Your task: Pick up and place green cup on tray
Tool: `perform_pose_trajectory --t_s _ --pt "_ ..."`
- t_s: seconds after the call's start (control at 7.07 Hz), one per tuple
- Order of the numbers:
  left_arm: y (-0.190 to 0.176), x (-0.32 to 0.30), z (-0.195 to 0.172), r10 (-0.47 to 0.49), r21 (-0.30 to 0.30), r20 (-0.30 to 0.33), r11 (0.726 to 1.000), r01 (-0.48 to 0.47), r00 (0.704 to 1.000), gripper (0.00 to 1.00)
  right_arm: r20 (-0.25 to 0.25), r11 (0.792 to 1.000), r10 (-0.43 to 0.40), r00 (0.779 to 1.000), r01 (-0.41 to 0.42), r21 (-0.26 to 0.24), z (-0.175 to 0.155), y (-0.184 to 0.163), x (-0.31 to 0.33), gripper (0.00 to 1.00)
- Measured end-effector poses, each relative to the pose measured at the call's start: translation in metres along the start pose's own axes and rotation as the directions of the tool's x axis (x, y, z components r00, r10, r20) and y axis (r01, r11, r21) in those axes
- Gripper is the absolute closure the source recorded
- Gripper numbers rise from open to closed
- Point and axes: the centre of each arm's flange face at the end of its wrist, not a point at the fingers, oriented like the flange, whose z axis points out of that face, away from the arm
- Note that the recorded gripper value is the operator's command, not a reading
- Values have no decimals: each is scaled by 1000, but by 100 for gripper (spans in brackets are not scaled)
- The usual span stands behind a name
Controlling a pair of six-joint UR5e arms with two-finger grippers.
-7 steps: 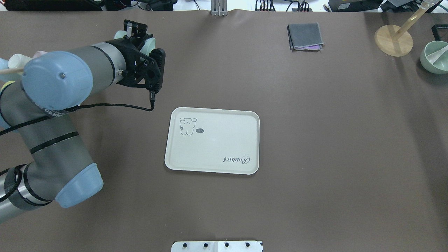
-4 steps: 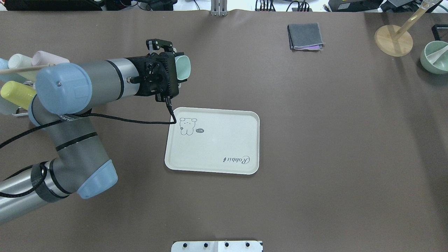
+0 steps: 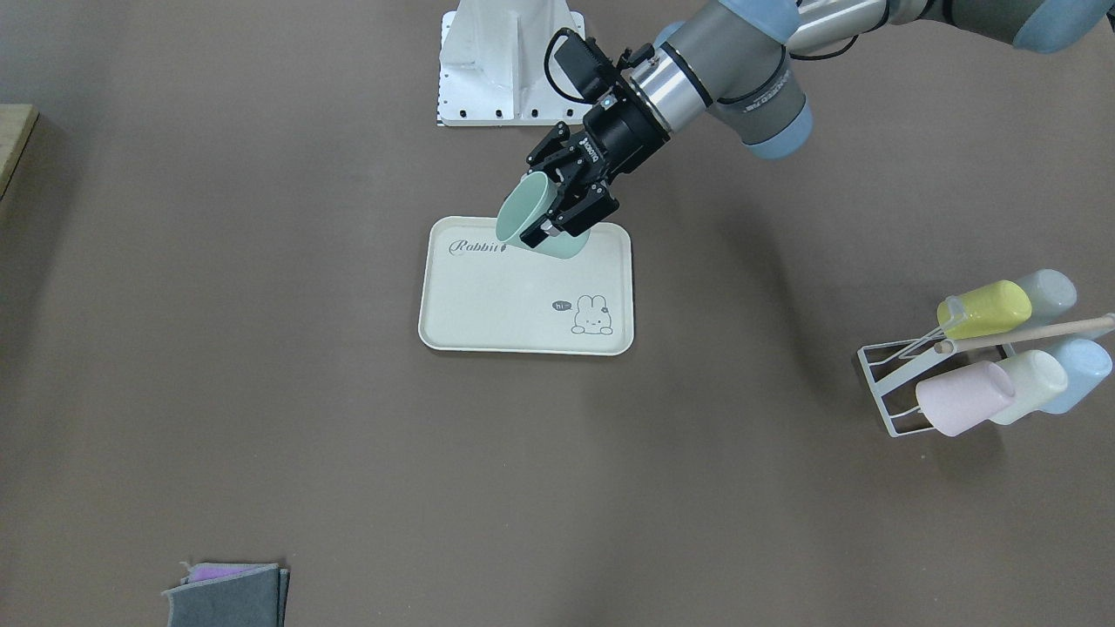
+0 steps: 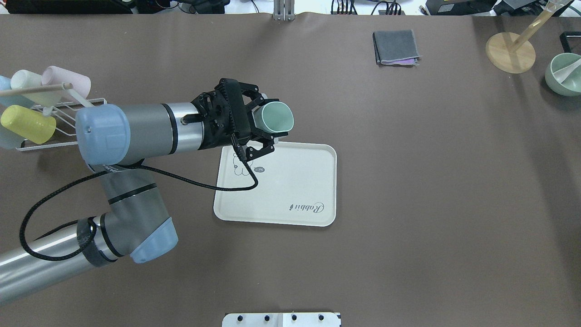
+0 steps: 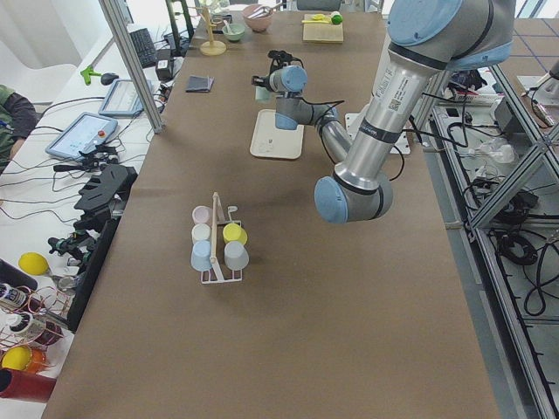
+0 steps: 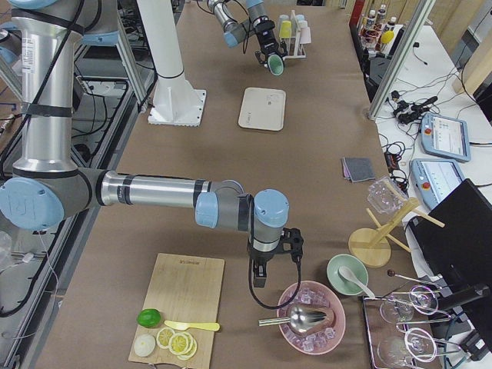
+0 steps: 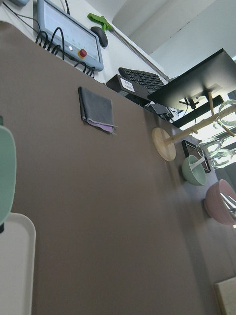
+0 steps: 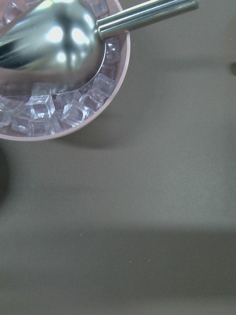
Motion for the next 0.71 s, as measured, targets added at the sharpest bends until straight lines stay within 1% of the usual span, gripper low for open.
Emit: perform_pose_trajectory --t_s 0.14,0.28,0.42,0.71 --pt "17 9 22 -56 59 -25 997 57 998 67 0 1000 2 1000 -2 -3 1 1 1 0" --pt "46 12 41 -93 112 -42 989 98 995 67 1 1000 6 1000 -6 -8 4 4 3 0" --pt "74 14 51 -123 149 -53 980 130 991 67 1 1000 9 1000 -9 -12 6 6 4 0" --pt "126 28 62 -177 186 -51 965 184 983 66 2 1000 7 1000 -7 -15 7 7 5 0"
